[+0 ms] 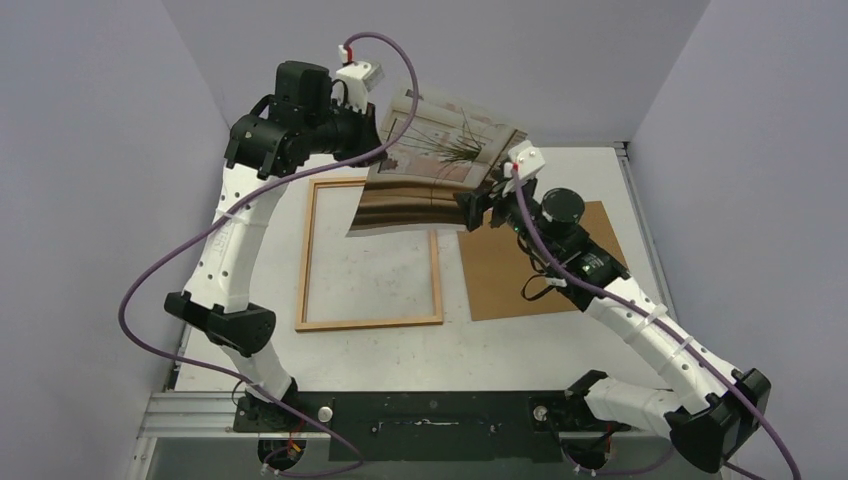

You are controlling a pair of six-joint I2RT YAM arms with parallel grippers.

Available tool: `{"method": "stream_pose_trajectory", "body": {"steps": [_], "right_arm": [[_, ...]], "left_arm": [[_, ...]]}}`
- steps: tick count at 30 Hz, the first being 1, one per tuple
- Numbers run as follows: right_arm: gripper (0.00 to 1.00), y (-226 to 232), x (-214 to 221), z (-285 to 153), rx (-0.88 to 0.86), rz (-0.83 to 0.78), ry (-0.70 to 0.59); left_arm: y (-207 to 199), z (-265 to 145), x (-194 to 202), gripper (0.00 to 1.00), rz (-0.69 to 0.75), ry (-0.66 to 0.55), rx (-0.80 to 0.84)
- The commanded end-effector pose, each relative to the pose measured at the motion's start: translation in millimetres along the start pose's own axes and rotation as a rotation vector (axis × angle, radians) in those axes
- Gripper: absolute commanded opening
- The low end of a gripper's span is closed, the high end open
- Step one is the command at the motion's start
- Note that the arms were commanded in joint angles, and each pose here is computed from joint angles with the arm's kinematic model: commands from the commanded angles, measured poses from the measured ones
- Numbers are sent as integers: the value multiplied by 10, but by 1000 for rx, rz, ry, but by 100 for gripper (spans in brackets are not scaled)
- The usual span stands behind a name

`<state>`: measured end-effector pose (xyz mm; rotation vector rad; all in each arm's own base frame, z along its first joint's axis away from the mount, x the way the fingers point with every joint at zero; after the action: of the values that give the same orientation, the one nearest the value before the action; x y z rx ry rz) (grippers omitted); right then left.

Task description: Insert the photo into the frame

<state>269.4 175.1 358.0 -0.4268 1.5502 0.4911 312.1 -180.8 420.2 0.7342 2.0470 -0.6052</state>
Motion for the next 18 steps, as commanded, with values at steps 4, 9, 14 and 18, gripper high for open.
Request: {"method": "stream_pose_trajectory", "body": {"steps": [4,9,14,18], "right_arm": [[81,627,134,0,-127,-173,-105],[81,918,280,17,-164,-309,-156],[81,1053,426,90,-199,-408,-141],[81,1014,528,198,-171,-483,-171]], "left_arm": [[133,-127,-279,0,-515,-133,-180],[135,-320,-392,0,-658,-246,-184],[125,-459,-436,0,-732,-304,-131],[151,-514,-444,0,-763,-309,-109]]}}
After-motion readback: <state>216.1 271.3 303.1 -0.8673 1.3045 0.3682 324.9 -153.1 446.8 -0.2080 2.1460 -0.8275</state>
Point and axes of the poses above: each gripper's point midway between its finger pads, its own z axis out along the fingers, its own y axis along the line the jaws close on, x = y × z, the point moved 7 cm from there along -z, back along the fingers, and after that the axes turned 4 degrees about z, right-handed, at the moved point
